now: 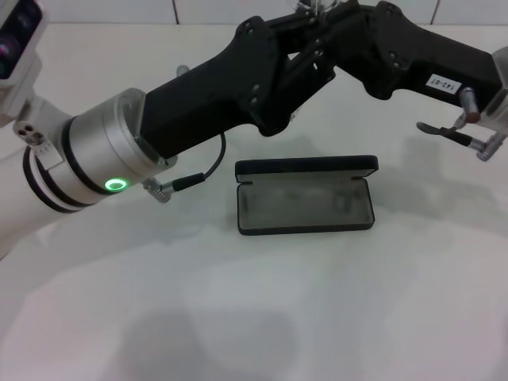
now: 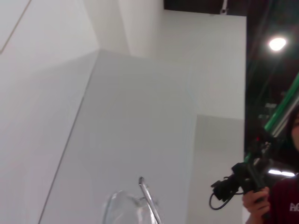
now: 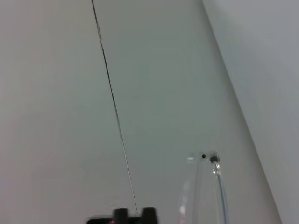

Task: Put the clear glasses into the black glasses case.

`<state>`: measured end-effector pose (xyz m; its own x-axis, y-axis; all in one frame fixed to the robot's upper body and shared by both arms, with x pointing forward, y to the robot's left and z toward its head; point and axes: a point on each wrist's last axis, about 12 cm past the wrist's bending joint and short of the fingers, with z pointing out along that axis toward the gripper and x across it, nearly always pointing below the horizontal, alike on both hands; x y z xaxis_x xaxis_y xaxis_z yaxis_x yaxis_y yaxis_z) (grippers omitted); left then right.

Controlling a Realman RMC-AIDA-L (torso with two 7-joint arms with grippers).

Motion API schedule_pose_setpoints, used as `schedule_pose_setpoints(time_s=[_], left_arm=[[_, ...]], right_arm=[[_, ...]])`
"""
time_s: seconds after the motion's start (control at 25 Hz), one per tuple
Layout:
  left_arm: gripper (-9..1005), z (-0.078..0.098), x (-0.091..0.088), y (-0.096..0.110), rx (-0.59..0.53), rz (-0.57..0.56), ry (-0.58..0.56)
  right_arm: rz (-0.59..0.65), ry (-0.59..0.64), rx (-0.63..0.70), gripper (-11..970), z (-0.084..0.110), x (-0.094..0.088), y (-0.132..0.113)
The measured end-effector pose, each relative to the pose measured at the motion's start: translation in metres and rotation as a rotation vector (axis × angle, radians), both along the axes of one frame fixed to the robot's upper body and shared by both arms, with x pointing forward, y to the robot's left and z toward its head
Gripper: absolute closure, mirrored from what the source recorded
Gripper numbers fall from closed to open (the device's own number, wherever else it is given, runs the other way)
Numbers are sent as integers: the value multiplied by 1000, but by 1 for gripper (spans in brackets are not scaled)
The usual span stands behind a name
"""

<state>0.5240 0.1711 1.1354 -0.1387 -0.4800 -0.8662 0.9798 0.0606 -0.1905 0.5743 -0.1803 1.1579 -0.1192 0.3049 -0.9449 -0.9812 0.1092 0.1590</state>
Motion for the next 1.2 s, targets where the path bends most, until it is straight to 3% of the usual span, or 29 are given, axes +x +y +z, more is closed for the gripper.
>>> schedule_pose_setpoints(time_s=[0.52,0.76,0.96,1.08,1.2], left_arm=[[872,-1,1,1,5,7,17],[872,5,-7,15,-41,-33,-34],[869,-4,-15,61,25,23,5],[868,-14,-24,107,95,106,87],[866,-25,-39,152,164,197,183]], right_arm=[[-18,-10,-14,863,0,2,0],[-68,-26,-27,864,-1,1,-13],[-17,-130,-204,864,17,-6,-33],[49,-158,-365,864,41,-19,-45],[61,-171,-616,864,69,-42,-50]])
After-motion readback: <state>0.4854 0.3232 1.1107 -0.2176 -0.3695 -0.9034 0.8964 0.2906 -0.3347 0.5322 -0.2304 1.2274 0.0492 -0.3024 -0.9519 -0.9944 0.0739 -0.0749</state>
